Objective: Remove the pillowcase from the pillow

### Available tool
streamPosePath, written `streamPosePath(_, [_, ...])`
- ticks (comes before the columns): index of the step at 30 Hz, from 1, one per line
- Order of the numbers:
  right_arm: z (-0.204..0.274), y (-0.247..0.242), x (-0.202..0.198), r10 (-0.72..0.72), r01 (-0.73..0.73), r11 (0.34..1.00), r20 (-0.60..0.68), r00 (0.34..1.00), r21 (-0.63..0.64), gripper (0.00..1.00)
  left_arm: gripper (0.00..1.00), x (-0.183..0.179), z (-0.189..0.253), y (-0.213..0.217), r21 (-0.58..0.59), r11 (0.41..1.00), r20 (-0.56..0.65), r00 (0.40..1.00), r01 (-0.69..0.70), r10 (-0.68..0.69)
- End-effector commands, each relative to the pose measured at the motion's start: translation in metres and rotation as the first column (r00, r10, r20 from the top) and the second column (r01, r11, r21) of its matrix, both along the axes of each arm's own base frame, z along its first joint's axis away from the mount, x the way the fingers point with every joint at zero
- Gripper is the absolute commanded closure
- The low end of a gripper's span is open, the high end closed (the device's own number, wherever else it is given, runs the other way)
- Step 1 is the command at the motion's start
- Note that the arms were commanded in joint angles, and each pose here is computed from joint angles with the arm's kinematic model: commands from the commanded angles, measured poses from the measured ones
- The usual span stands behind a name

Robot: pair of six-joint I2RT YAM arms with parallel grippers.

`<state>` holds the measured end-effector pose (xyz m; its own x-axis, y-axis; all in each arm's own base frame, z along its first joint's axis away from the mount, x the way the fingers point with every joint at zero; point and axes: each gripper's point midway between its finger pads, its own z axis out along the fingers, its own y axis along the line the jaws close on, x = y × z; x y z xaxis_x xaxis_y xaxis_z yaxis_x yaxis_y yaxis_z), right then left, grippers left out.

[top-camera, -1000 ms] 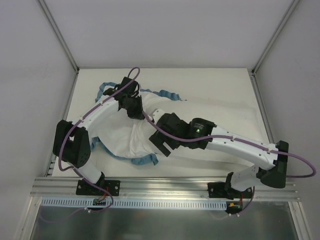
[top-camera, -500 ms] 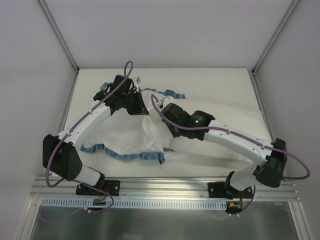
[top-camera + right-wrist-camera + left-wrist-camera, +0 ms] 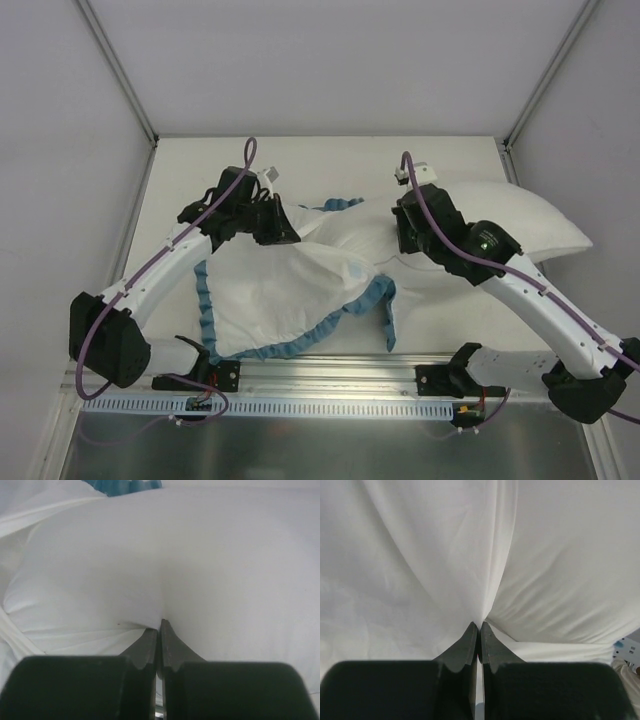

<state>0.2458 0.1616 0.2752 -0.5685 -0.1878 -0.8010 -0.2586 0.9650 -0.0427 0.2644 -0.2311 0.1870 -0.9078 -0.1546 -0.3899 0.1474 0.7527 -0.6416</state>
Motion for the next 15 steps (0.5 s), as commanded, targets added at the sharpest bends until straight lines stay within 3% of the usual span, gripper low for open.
streamPosePath(1, [-0.002,-0.039,0.004,-0.122,0.125,0.991,0.050,0.991,-0.051,0.99,1.00,0.000,-0.006,0.036,0.071,0.993,-0.001,0.996,-0.092,0.092])
streamPosePath(9, [-0.121,-0.023,-0.006,-0.182,0.143,0.975,-0.247,0.952,-0.168,0.99,1.00,0.003,0.058,0.057,-0.089,0.984,0.110,0.981,-0.153,0.162])
streamPosePath(12, [-0.136,-0.014,0.005,-0.192,0.145,0.972,-0.268,0.944,-0.184,0.99,1.00,-0.007,0.077,0.051,-0.140,0.984,0.132,0.982,-0.114,0.133])
streamPosePath(15, [-0.113,0.004,0.032,-0.173,0.146,0.981,-0.232,0.957,-0.128,0.99,1.00,-0.016,0.072,0.050,-0.158,0.980,0.102,0.986,-0.117,0.134])
